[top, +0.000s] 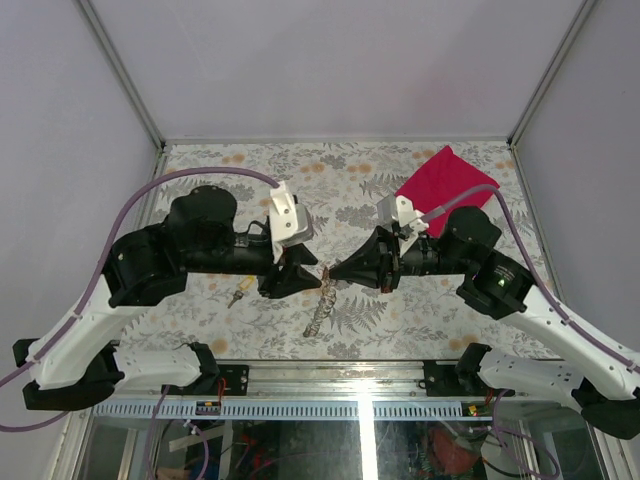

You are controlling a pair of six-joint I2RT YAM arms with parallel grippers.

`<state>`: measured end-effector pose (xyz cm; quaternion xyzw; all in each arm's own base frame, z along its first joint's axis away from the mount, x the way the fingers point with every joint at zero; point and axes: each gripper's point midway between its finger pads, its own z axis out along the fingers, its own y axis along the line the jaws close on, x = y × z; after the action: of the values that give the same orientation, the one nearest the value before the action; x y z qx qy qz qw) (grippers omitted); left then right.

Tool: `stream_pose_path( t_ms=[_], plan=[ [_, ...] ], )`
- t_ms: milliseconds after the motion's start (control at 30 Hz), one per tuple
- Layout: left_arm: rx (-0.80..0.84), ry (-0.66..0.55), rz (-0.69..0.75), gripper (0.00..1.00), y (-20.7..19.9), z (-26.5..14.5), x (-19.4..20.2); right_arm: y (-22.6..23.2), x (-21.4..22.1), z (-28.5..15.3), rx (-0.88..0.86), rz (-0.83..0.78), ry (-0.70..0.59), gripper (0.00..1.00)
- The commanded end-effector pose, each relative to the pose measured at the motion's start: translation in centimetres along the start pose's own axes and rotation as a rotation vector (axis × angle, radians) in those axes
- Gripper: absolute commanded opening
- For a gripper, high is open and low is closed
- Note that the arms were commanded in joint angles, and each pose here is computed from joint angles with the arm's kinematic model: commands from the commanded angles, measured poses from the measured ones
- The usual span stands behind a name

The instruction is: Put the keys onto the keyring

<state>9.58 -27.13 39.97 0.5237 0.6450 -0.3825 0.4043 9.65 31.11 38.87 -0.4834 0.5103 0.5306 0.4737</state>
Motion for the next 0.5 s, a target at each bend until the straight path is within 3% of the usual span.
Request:
stream_pose_path(
  t_ms=[0, 233, 300, 467],
  plan=[
    [0.001, -0.161, 0.038, 0.44, -0.4, -0.6, -3.1, 1.9, -4.8, -1.1, -0.037, -0.109, -0.161, 0.0],
    [0.021, -0.303, 0.063, 0.59, -1.3, -1.6, -5.0, 3.4, -5.2, -1.4, -0.115, -0.138, -0.176, 0.0],
    [0.033, -0.342, 0.072, 0.68, -1.6, -1.9, -5.6, 3.6, -5.3, -1.4, -0.126, -0.138, -0.174, 0.0],
    [0.093, -0.397, 0.107, 0.66, -2.8, -2.5, -6.7, 4.0, -5.4, -1.5, -0.145, -0.141, -0.177, 0.0]
  ],
)
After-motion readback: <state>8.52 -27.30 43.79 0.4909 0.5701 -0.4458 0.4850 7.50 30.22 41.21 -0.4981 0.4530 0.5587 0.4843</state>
